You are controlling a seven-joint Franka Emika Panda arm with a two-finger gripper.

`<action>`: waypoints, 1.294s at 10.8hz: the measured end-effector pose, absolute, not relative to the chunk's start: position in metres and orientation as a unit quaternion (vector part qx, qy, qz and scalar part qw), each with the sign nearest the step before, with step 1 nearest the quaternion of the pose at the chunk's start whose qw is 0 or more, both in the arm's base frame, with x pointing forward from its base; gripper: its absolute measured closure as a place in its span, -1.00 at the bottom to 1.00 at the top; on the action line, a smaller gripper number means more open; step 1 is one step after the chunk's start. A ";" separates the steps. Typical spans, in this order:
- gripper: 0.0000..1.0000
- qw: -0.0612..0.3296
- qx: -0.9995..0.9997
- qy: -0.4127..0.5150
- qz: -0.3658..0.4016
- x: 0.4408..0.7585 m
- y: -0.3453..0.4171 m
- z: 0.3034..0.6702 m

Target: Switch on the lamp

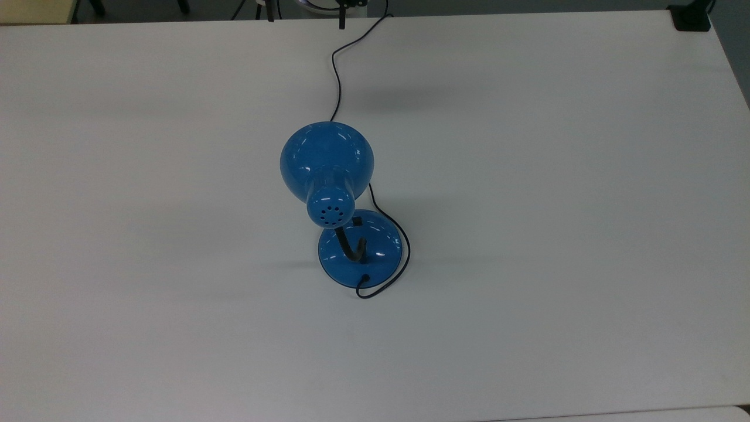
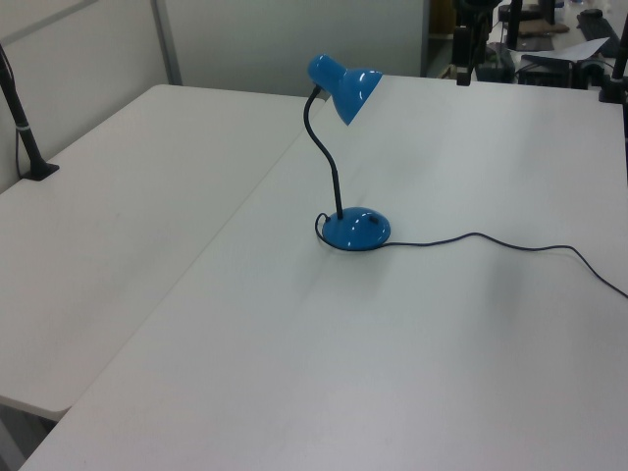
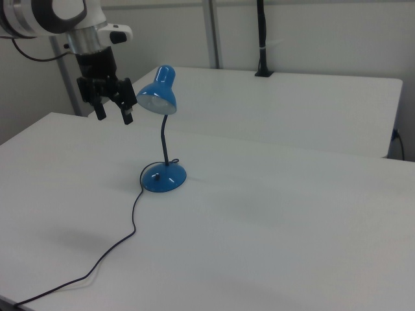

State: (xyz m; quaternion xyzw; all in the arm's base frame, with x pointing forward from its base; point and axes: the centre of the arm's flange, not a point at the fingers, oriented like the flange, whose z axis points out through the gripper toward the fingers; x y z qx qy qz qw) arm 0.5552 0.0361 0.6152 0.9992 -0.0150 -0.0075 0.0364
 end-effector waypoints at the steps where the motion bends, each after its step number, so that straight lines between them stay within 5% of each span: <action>1: -0.63 0.036 0.999 -0.014 -0.008 0.555 0.036 0.615; 6: 0.96 0.036 0.999 0.001 -0.010 0.556 0.038 0.613; 14: 0.97 0.037 0.999 0.024 -0.020 0.556 0.038 0.604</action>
